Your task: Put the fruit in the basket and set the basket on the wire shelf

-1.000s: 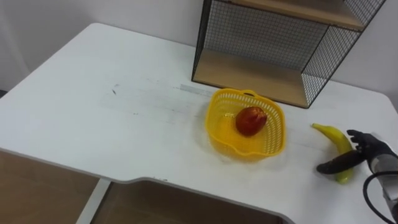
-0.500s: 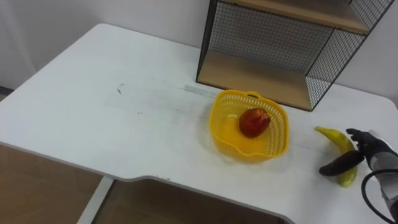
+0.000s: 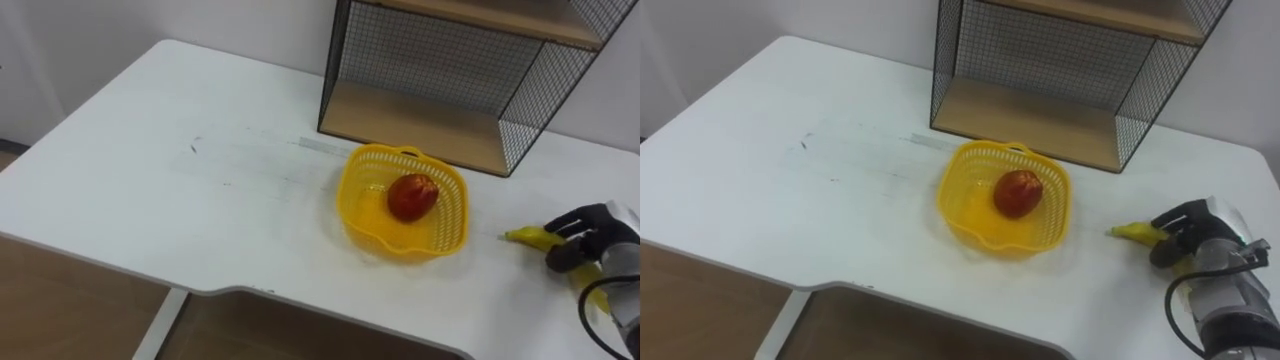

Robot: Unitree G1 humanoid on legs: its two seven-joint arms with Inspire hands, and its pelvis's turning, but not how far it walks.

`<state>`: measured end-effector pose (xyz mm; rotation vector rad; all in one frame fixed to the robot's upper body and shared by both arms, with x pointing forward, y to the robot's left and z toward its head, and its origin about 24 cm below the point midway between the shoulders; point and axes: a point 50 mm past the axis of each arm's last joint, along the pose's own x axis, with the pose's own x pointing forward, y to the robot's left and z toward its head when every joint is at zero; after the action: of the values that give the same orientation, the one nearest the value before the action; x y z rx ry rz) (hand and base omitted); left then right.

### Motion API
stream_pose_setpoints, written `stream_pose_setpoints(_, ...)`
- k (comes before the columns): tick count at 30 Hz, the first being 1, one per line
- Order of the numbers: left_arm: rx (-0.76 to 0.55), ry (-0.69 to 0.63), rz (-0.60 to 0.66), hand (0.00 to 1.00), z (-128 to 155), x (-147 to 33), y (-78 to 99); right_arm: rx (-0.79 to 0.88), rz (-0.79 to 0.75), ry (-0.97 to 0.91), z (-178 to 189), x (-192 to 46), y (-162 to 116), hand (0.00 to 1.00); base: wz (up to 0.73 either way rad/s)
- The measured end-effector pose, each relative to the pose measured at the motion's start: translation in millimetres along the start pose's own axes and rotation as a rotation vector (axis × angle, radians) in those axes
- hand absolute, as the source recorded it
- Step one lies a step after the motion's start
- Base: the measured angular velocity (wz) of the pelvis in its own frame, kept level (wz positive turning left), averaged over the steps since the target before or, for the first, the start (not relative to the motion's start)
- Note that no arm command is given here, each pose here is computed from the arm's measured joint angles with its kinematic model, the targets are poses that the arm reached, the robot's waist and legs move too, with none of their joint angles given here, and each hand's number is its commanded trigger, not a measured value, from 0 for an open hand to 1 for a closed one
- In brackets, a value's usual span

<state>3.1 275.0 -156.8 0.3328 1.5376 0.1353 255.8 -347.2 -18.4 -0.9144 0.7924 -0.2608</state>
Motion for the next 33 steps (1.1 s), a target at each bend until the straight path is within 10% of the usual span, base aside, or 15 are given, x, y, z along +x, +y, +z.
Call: stream_pose_setpoints(33, 0.025, -0.038, -0.005, 0.00, 11, 0.3, -1.3, 0.112, -0.016, -0.248, 51, -15, -6, 1.00, -0.04)
